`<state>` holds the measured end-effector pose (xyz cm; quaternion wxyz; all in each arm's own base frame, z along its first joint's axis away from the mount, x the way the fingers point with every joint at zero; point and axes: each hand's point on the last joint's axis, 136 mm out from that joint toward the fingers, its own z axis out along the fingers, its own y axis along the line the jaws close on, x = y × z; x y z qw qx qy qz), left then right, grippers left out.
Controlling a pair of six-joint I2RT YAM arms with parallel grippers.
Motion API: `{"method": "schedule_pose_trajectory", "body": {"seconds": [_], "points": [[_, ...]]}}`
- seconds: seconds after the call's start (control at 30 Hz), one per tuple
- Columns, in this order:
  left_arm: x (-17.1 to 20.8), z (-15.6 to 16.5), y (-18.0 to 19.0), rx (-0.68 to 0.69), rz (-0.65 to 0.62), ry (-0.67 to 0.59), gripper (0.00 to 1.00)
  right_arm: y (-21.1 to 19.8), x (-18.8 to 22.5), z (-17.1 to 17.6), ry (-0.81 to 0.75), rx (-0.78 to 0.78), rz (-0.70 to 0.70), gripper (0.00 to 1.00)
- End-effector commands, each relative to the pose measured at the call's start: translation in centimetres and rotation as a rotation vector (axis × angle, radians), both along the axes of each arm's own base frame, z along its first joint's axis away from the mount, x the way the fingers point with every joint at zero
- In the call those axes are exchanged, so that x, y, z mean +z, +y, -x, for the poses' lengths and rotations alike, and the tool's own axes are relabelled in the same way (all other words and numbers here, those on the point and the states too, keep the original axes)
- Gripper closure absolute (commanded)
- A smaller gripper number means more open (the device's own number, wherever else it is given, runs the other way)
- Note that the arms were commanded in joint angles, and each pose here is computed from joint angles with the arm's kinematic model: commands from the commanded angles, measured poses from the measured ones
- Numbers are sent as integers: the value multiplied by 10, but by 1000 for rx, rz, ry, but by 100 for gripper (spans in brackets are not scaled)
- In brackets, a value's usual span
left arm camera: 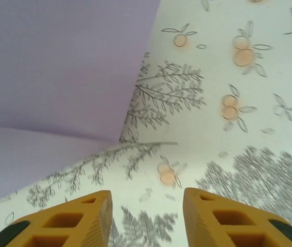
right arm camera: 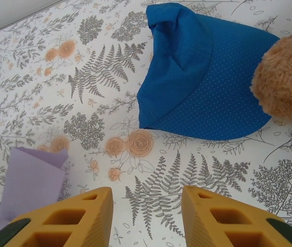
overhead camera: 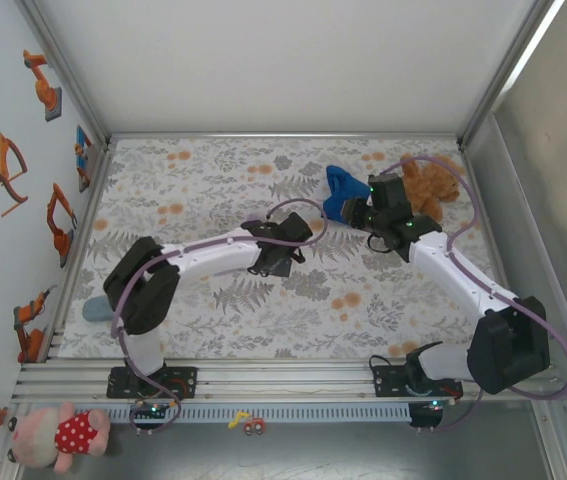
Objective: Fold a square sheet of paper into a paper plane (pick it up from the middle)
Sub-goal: Turn over the paper at the center of the table, then move the wing at the center of the table.
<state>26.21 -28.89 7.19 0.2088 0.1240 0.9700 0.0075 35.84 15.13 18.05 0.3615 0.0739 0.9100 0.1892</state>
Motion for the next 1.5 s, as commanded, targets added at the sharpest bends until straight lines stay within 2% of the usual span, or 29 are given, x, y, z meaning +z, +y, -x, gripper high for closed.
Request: {"method": "schedule_pose_trajectory", "body": {"seconds": [0.0,0.23,0.4,0.67,1.1,1.47], "points": [[20,8,-2,40,154,18,53,-4,-10,-1,28,-31,-4,60],[17,-16,36,158,261,24,45,19,-22,-3,65,19,-118,57],[5,-37,55,208,257,36,40,28,-31,0,74,36,-186,47],[-21,-56,65,273,299,111,37,36,-43,5,122,51,-228,47],[-56,-52,75,384,330,188,38,71,-67,21,222,96,-310,52],[-68,-32,77,488,484,269,45,140,-103,53,377,136,-377,54]]}}
